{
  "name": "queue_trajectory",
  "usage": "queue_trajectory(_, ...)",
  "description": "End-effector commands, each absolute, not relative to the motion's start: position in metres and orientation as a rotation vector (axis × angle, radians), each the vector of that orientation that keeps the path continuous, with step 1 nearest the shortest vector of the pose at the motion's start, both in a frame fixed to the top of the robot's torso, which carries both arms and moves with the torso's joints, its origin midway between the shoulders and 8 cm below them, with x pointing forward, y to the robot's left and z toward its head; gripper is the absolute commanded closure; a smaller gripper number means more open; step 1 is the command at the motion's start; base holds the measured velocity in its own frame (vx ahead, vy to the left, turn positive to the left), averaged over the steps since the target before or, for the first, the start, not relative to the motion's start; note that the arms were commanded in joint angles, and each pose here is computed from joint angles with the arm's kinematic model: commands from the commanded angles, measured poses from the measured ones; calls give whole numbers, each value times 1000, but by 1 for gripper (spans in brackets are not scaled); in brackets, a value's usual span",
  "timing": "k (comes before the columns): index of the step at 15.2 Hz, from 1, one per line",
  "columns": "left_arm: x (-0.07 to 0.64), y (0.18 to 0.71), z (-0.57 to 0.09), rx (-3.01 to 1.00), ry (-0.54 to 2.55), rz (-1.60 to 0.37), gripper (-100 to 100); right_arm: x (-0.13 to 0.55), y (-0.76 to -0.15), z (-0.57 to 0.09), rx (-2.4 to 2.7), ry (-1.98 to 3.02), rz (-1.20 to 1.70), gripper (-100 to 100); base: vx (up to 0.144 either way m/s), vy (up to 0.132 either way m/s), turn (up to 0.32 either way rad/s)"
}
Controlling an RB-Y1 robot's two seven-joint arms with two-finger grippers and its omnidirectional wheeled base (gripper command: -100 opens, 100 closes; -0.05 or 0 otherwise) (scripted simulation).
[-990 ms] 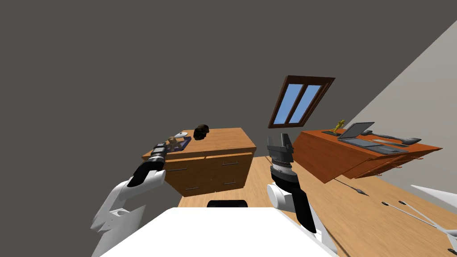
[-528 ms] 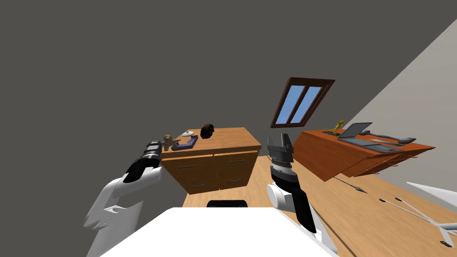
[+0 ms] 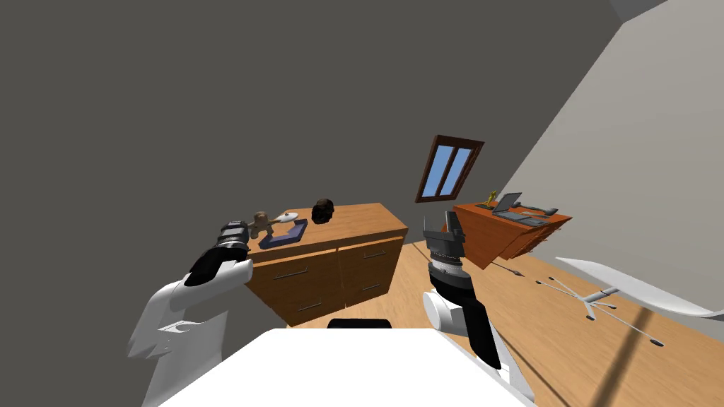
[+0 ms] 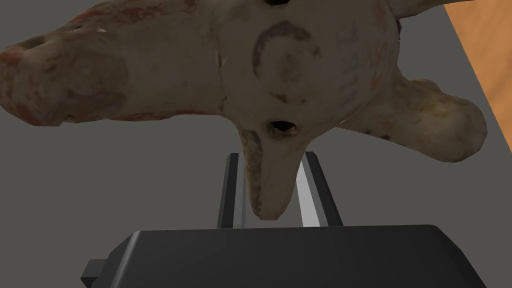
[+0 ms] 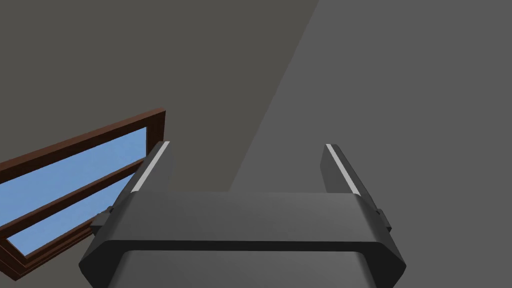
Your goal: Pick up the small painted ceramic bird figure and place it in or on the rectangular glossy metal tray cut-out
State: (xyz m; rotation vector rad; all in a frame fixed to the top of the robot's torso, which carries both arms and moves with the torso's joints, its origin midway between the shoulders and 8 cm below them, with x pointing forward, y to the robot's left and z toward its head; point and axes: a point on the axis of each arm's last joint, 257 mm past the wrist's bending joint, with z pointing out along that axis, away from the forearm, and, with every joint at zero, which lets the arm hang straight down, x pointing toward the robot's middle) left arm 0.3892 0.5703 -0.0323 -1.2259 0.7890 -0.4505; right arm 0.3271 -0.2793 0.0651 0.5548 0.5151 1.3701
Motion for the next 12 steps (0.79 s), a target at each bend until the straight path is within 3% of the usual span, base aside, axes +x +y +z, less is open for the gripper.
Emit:
queue_trajectory(1, 389, 570, -40, -1252, 785, -459, 100, 327, -279, 65, 555, 515, 1370, 0, 117, 11, -270)
queue_trajectory(7, 389, 566, -56, -1297, 779, -479, 100, 327, -279, 65, 555, 515, 1370, 0, 66, -10, -119)
queue_trajectory(8, 390, 566, -57, -1301, 780, -480, -100, 327, -279, 65, 555, 515, 1370, 0, 11, -3, -5)
queue_trajectory(12, 390, 566, -57, -1301, 780, -480, -100, 327, -279, 65, 555, 515, 1370, 0, 2, 0, 0)
